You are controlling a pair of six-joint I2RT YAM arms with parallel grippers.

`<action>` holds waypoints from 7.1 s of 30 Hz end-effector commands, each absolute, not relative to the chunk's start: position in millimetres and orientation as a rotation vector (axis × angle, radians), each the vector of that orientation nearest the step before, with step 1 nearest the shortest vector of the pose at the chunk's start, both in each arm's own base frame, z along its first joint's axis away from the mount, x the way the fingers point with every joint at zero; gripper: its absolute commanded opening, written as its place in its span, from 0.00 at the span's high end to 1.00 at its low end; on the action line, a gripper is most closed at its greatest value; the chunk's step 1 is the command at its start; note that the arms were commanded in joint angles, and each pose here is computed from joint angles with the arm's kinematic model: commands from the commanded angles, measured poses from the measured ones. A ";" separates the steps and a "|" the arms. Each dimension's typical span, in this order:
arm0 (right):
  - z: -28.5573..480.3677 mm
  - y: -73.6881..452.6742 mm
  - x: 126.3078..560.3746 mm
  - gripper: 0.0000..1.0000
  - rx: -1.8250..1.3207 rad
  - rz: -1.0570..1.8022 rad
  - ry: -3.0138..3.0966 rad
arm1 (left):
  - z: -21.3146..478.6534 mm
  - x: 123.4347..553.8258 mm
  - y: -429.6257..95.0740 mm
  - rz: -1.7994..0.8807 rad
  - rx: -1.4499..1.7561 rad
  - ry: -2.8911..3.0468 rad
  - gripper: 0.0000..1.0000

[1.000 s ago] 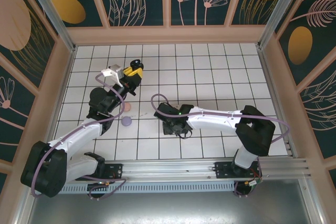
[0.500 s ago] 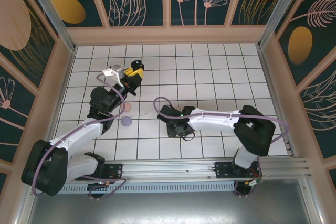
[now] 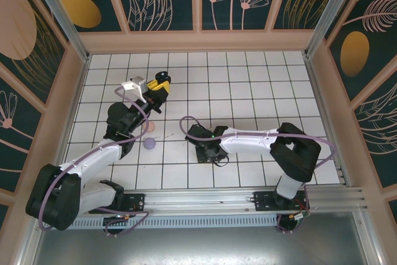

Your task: Insert the wireless bluetooth earbuds into the charging case

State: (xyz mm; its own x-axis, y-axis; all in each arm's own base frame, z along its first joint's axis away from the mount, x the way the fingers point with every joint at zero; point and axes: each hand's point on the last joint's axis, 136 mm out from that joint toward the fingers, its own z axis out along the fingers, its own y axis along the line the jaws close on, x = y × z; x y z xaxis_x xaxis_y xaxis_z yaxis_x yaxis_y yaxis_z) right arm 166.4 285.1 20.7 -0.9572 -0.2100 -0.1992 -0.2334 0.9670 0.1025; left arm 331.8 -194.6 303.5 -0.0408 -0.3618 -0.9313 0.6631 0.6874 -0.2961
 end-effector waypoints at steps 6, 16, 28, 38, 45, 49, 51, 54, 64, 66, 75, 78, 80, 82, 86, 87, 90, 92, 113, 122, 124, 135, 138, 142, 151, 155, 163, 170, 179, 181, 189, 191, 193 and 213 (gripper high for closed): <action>13.1 282.9 169.2 0.59 -0.349 0.163 2.939 | 319.9 329.4 -199.0 -0.874 0.291 1.331 1.00; 9.8 286.6 173.3 0.61 -0.366 0.162 2.944 | 318.9 330.2 -199.7 -0.874 0.293 1.334 1.00; 8.4 291.3 176.3 0.64 -0.376 0.162 2.943 | 317.3 330.9 -201.2 -0.875 0.301 1.338 1.00; 9.9 294.7 176.2 0.72 -0.379 0.176 2.944 | 316.8 330.6 -201.2 -0.879 0.300 1.338 1.00; 12.2 295.6 175.9 0.77 -0.378 0.181 2.939 | 315.8 330.7 -201.5 -0.882 0.299 1.341 1.00; 14.9 295.9 176.4 0.81 -0.374 0.180 2.934 | 315.9 330.7 -201.6 -0.884 0.298 1.340 1.00; 17.9 297.0 177.1 0.81 -0.375 0.184 2.926 | 314.5 331.0 -201.7 -0.884 0.298 1.343 1.00; 21.8 298.0 178.0 0.83 -0.371 0.194 2.916 | 314.5 330.6 -201.5 -0.884 0.298 1.343 1.00; 51.6 296.6 184.8 0.84 -0.344 0.232 2.835 | 313.1 330.7 -201.0 -0.875 0.300 1.346 1.00; 61.0 295.6 188.7 0.84 -0.341 0.236 2.807 | 313.9 329.9 -201.1 -0.869 0.308 1.345 1.00; 133.3 289.7 228.3 0.84 -0.337 0.297 2.602 | 319.7 319.8 -203.0 -0.829 0.387 1.303 1.00; 170.9 285.0 247.9 0.84 -0.328 0.337 2.500 | 319.3 318.0 -205.3 -0.823 0.416 1.294 1.00; 199.4 282.6 260.7 0.84 -0.328 0.373 2.422 | 319.0 315.7 -208.4 -0.830 0.443 1.286 1.00; 227.1 280.8 270.5 0.84 -0.330 0.398 2.341 | 318.7 313.8 -212.7 -0.839 0.477 1.277 1.00; 281.4 277.7 288.1 0.84 -0.325 0.429 2.191 | 317.8 308.6 -224.4 -0.866 0.564 1.258 1.00; 292.9 278.3 290.9 0.84 -0.329 0.435 2.161 | 317.1 308.2 -226.7 -0.866 0.581 1.254 1.00; 327.3 280.5 299.8 0.84 -0.333 0.446 2.069 | 314.4 305.9 -233.4 -0.833 0.632 1.233 1.00; 349.6 284.0 304.1 0.84 -0.343 0.456 2.008 | 314.0 305.3 -238.4 -0.793 0.661 1.216 1.00; 421.2 312.0 291.5 0.83 -0.498 0.654 1.636 | 341.2 307.3 -278.1 -0.663 0.765 1.100 1.00; 402.4 324.1 288.0 0.83 -0.549 0.698 1.665 | 345.8 303.8 -281.9 -0.676 0.779 1.095 1.00; 397.7 325.6 287.7 0.83 -0.553 0.705 1.675 | 346.5 303.1 -281.5 -0.676 0.780 1.095 1.00; 386.0 330.3 290.0 0.83 -0.551 0.724 1.703 | 351.6 296.3 -281.5 -0.690 0.785 1.079 1.00; 383.5 331.9 292.0 0.83 -0.548 0.728 1.710 | 353.3 295.1 -281.2 -0.693 0.785 1.075 1.00; 379.3 333.6 294.1 0.84 -0.549 0.731 1.719 | 357.1 293.3 -280.6 -0.693 0.784 1.065 1.00; 370.2 331.3 300.8 0.84 -0.534 0.728 1.742 | 362.9 290.6 -281.5 -0.700 0.786 1.049 1.00; 367.8 332.7 300.3 0.84 -0.541 0.742 1.748 | 363.8 291.2 -281.5 -0.699 0.784 1.050 1.00; 369.6 336.6 292.8 0.84 -0.565 0.789 1.743 | 363.8 292.9 -282.9 -0.700 0.783 1.057 1.00; 383.9 331.4 293.6 0.84 -0.535 0.783 1.710 | 359.7 294.0 -284.7 -0.705 0.791 1.067 1.00; 401.9 324.9 298.0 0.84 -0.499 0.751 1.672 | 358.1 294.0 -286.3 -0.712 0.797 1.070 1.00; 404.5 323.2 299.8 0.84 -0.487 0.743 1.667 | 357.2 294.0 -286.8 -0.714 0.799 1.073 1.00; 417.7 315.9 301.1 0.85 -0.454 0.724 1.628 | 354.5 294.6 -287.3 -0.713 0.805 1.084 1.00; 420.2 314.8 300.4 0.85 -0.453 0.724 1.619 | 353.9 294.9 -287.5 -0.712 0.806 1.086 1.00; 422.3 315.4 299.3 0.85 -0.460 0.728 1.615 | 353.2 295.2 -287.6 -0.712 0.805 1.089 1.00; 397.0 324.9 290.2 0.85 -0.524 0.780 1.690 | 358.6 296.9 -287.0 -0.702 0.801 1.081 1.00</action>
State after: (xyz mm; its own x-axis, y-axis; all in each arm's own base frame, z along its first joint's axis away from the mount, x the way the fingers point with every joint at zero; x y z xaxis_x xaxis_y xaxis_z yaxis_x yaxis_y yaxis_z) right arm 297.4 330.6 387.3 -0.2573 0.0284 -0.9659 -0.6919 0.6924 0.2046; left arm 300.4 -285.7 340.6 0.2648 -0.0887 -0.9602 0.8242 0.5378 0.1776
